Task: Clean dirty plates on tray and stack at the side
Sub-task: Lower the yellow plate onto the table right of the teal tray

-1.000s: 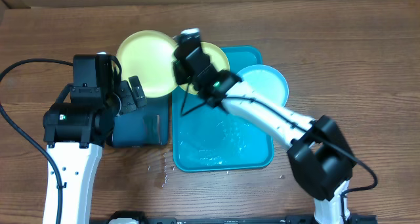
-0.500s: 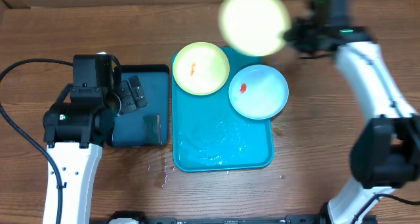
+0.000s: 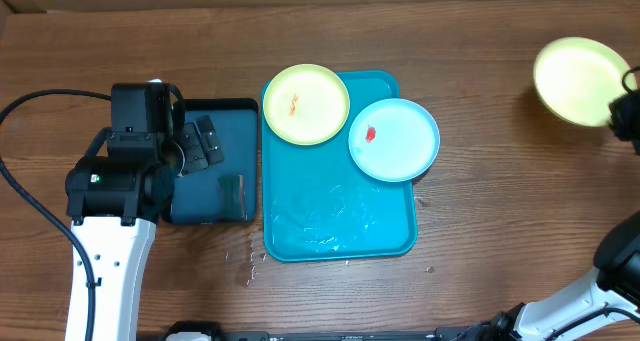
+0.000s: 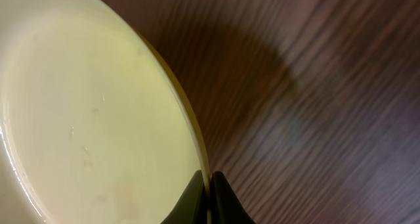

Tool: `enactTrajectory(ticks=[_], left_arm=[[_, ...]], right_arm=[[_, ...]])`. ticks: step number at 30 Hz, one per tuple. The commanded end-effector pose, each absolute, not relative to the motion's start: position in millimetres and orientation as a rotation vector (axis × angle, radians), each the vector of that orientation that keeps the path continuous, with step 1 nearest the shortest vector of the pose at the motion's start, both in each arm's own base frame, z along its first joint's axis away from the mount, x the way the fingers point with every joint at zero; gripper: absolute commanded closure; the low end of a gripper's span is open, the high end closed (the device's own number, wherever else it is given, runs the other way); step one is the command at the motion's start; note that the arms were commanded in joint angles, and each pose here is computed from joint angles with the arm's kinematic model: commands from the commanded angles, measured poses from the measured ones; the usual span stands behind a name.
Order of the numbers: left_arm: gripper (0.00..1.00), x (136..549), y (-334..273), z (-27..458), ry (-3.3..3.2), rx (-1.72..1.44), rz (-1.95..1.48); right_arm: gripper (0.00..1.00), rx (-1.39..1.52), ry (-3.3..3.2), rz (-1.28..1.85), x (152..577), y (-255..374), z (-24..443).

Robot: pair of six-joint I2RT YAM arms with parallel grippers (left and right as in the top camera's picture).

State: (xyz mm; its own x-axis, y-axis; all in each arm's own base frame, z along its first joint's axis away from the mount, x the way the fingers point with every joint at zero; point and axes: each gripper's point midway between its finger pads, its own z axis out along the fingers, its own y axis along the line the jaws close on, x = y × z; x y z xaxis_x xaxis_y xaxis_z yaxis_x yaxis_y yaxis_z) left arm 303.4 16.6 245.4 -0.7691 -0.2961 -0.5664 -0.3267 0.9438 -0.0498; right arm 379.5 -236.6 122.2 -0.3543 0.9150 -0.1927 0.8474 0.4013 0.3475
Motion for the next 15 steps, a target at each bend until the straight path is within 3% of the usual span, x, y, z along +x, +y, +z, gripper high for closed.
enactTrajectory(ticks=[1, 15], left_arm=[[0.00, 303.1, 21.4, 254.1, 2.469, -0.454, 0.087], [0.00, 303.1, 21.4, 254.1, 2.469, -0.454, 0.087]], right_arm=[[0.96, 1.523, 2.310, 0.161, 372.1, -239.8, 123.3], [0.96, 1.327, 2.512, 0.162, 407.6, -163.5, 68.8]])
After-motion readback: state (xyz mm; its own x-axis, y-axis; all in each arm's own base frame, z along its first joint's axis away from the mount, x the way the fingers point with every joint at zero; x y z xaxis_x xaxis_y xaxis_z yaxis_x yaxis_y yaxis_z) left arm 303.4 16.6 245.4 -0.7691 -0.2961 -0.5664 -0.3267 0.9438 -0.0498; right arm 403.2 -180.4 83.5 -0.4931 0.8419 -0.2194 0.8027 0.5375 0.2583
